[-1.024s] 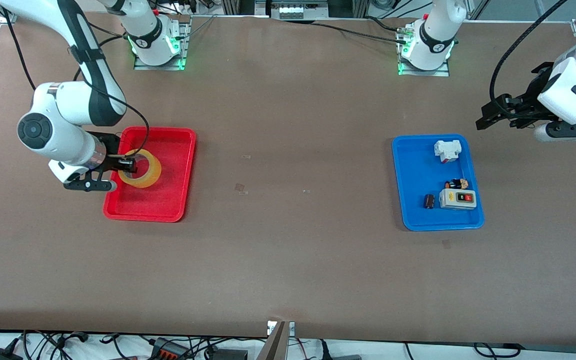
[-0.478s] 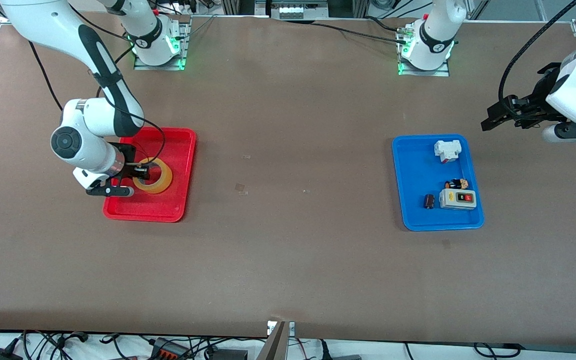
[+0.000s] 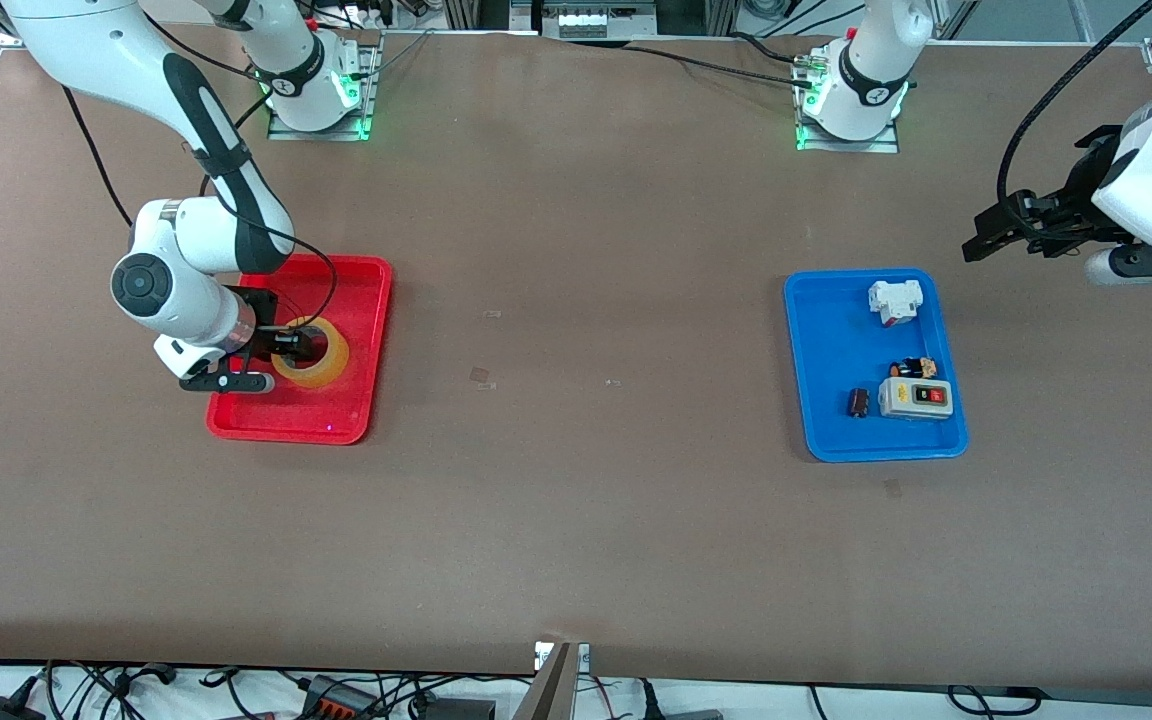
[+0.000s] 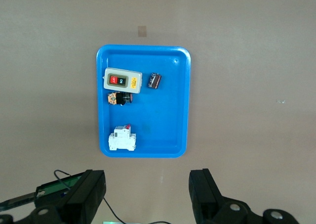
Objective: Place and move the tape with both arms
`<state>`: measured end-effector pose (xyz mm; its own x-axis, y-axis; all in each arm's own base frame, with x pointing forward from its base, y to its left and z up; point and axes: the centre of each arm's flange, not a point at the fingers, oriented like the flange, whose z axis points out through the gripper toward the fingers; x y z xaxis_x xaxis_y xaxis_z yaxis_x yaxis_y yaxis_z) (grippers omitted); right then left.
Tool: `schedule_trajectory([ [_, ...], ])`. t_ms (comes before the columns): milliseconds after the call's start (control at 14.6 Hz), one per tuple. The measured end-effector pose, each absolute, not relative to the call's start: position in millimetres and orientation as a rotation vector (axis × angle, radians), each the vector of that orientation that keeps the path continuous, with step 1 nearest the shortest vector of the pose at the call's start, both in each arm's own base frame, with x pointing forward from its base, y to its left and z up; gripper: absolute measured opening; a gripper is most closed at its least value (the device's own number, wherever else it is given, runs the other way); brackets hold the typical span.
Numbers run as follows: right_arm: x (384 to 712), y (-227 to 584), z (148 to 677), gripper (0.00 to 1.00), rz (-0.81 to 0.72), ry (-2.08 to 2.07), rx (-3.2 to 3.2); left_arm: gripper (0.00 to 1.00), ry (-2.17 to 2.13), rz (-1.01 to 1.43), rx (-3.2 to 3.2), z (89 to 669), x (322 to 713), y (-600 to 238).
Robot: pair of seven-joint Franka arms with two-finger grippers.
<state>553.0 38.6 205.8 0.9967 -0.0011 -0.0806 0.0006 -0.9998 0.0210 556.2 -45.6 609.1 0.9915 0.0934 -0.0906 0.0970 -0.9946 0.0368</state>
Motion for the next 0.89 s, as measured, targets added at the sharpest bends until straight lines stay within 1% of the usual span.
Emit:
schedule_trajectory([
  [68, 555, 39, 213, 0.92, -0.108, -0.001, 3.120, 1.00, 0.149, -0.138, 3.093, 609, 556, -45],
  [137, 557, 39, 223, 0.99, -0.092, -0.001, 3.122, 1.00, 0.146, -0.139, 3.093, 609, 556, -46],
  [341, 565, 40, 270, 0.99, -0.020, -0.003, 3.129, 1.00, 0.127, -0.138, 3.093, 608, 556, -52],
  [546, 570, 38, 336, 0.99, 0.039, -0.010, 3.135, 1.00, 0.121, -0.139, 3.093, 608, 556, -54],
  [683, 570, 36, 389, 0.99, 0.020, -0.016, 3.137, 1.00, 0.116, -0.138, 3.094, 608, 555, -56],
  [888, 567, 33, 469, 0.99, -0.047, -0.024, 3.136, 1.00, 0.112, -0.138, 3.094, 608, 555, -58],
])
